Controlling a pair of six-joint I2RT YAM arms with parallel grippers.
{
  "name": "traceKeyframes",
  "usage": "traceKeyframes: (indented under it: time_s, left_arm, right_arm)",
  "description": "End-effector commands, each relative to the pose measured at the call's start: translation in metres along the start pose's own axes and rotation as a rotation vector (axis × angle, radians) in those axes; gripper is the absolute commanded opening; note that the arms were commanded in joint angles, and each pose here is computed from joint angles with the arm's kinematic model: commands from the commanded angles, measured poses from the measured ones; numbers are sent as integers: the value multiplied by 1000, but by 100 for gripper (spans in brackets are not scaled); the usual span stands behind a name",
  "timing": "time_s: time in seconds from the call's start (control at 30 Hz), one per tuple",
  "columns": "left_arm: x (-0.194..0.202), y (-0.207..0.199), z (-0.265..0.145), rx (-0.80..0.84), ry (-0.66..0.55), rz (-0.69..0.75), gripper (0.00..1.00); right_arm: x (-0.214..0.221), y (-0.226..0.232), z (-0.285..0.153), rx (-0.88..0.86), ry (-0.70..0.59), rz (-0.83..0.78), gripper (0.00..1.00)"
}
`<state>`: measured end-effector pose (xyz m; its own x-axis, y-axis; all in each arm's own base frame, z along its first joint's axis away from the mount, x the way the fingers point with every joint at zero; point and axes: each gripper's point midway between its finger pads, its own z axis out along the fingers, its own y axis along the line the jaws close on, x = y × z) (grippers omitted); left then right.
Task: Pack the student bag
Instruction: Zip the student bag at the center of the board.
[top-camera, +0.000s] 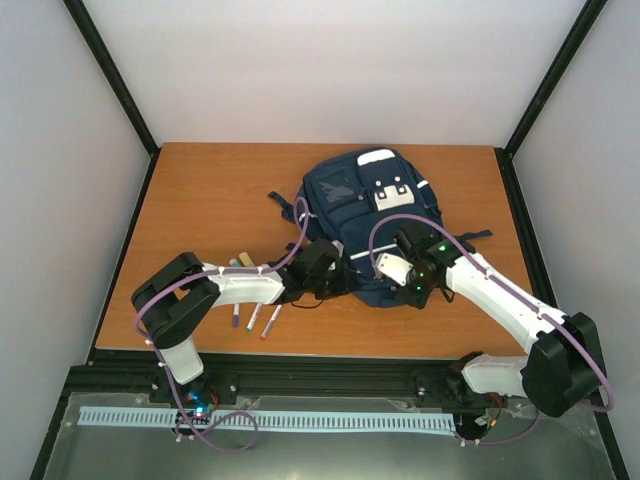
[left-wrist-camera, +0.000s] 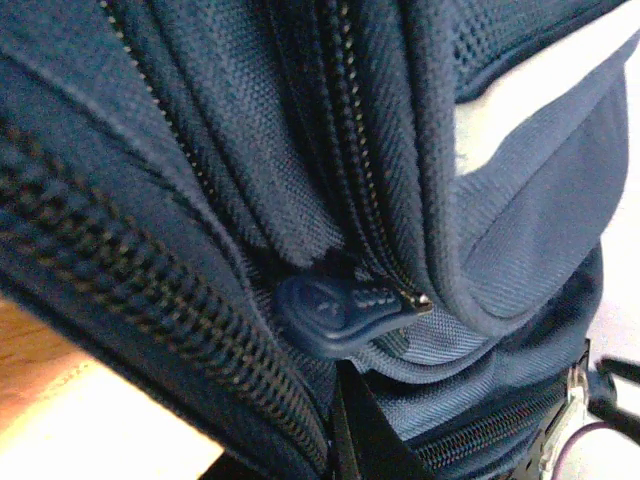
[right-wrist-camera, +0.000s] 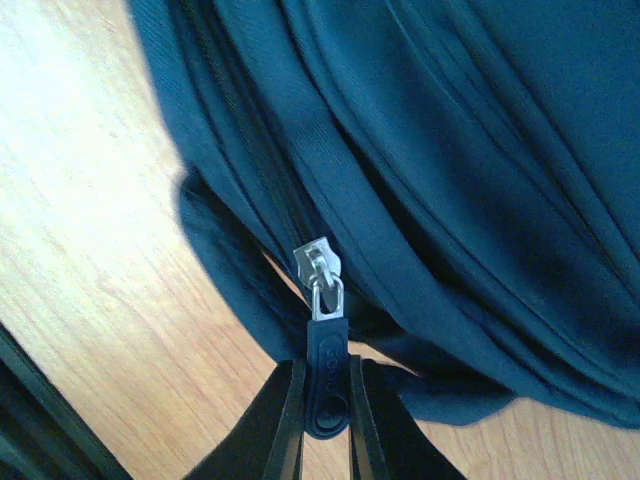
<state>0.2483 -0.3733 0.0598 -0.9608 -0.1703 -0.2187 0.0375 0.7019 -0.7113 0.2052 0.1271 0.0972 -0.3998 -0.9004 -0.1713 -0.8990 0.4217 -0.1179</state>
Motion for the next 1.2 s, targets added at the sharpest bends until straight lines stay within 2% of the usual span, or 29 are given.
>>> traceKeyframes:
  time_s: [0.0, 0.4, 0.7, 0.8, 0.83, 0.87, 0.93, 1.0, 1.07, 1.17]
  left_arm:
    - [-12, 6, -21, -49, -76, 49, 1]
    - [-6, 41, -45, -141, -103, 76, 1]
    - [-35, 69, -78, -184, -169, 46, 1]
    - [-41, 68, -80, -173, -153, 62, 2]
    - [-40, 66, -78, -169, -139, 72, 5]
    - [-40, 65, -76, -166, -127, 78, 12]
    - [-37, 69, -74, -173, -115, 66, 41]
    - [-34, 73, -75, -182, -115, 48, 60]
    - [-32, 74, -81, -189, -124, 28, 67]
    - [-29, 67, -96, -208, -163, 70, 69]
  right_arm:
    - [32, -21, -1, 54, 81, 38, 3]
    - [84, -88, 8, 154, 144, 178, 3]
    - [85, -94, 14, 158, 135, 192, 3]
    - [71, -88, 10, 111, 66, 200, 3]
    - [62, -82, 6, 74, 22, 202, 3]
    - [52, -76, 0, 34, -31, 202, 3]
    - [33, -61, -10, -52, -128, 187, 3]
    - [20, -47, -15, -123, -188, 164, 3]
    - [14, -30, -13, -199, -215, 119, 8]
    - [13, -9, 3, -275, -190, 49, 20]
